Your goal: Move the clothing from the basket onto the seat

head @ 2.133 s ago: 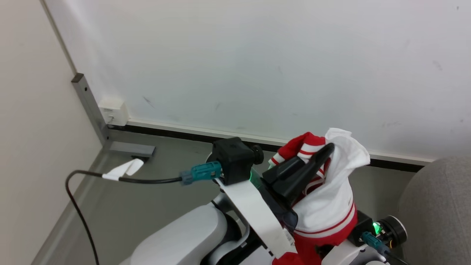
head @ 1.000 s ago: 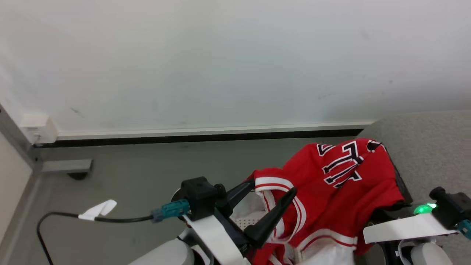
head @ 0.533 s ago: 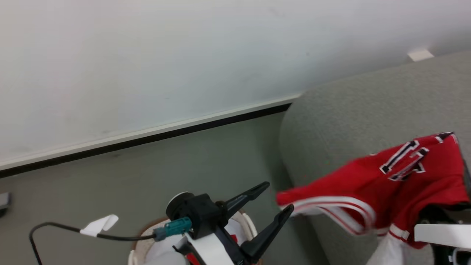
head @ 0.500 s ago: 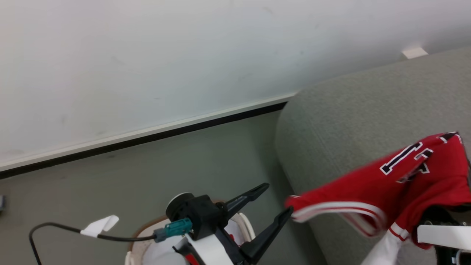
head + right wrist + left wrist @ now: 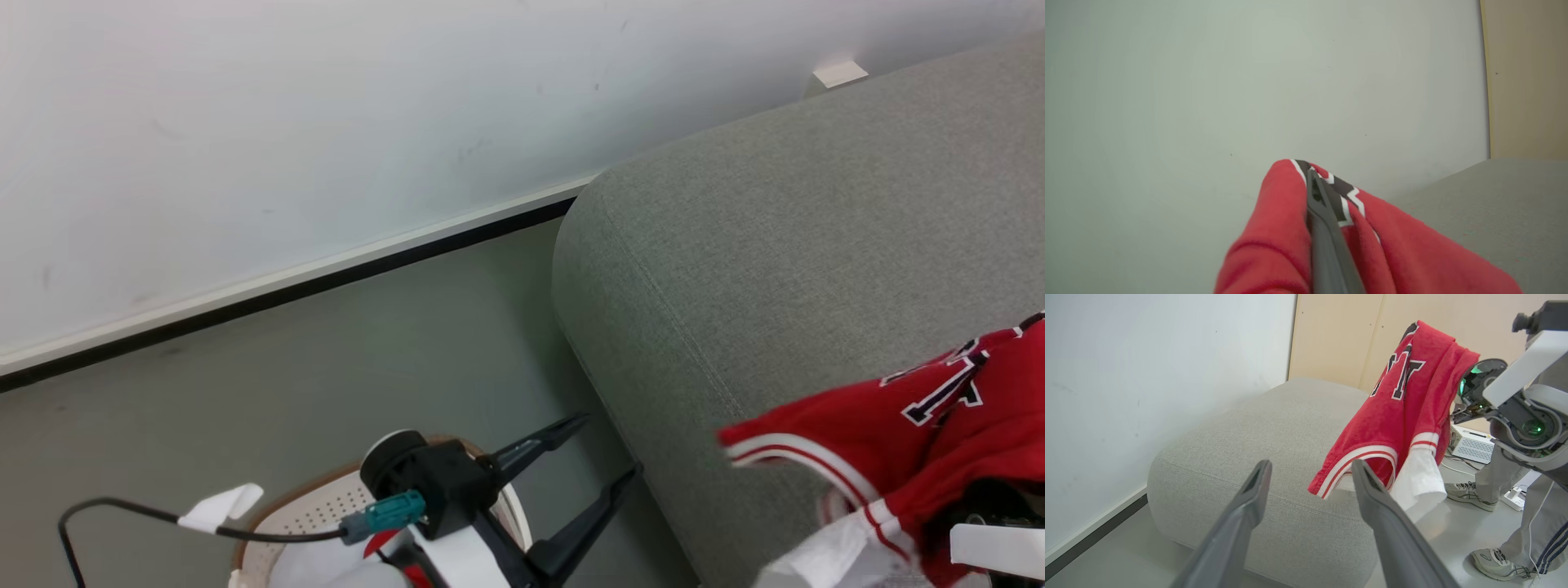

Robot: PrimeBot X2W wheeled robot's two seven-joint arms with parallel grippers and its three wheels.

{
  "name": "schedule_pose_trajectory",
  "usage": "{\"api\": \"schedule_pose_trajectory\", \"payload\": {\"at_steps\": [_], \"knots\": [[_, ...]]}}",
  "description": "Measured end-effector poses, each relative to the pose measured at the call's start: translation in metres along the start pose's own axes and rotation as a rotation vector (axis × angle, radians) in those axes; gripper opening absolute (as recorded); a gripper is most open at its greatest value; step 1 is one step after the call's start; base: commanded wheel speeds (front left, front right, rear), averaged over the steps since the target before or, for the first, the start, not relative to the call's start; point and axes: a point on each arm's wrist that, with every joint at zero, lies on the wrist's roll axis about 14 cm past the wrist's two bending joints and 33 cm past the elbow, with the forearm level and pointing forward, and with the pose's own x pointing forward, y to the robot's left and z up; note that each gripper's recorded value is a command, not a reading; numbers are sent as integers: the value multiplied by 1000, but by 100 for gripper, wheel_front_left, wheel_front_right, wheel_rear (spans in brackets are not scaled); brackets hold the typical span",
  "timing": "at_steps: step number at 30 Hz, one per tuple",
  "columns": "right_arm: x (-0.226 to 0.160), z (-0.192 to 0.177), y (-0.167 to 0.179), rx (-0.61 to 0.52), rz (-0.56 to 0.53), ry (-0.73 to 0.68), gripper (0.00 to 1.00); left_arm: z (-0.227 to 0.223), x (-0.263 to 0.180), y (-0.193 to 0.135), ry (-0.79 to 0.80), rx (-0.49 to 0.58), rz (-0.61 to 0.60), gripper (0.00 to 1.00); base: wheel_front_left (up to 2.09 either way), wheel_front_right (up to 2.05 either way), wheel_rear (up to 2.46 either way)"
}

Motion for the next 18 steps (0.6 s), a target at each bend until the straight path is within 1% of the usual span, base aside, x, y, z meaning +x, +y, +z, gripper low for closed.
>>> {"api": "schedule_pose_trajectory", "payload": {"at_steps": [2, 4, 8, 12, 13, 18], "knots": [[2, -4, 3, -1, 7, 11, 0, -1, -1, 5, 1, 8, 10, 100, 0, 0, 0], [6, -9, 7, 0, 18, 24, 0, 3, -1, 14, -12, 44, 25, 100, 0, 0, 0], [27, -16, 24, 0, 64, 32, 0, 8, -5, 33, -28, 72, 49, 100, 0, 0, 0], [63, -20, 41, -69, 110, 42, 0, 7, -10, 52, -31, 93, 60, 100, 0, 0, 0], [73, -20, 44, -116, 119, 44, 0, 5, -13, 57, -31, 98, 63, 100, 0, 0, 0], [127, -18, 55, -181, 121, 26, 0, -7, -25, 82, -25, 77, 86, 100, 0, 0, 0]]}}
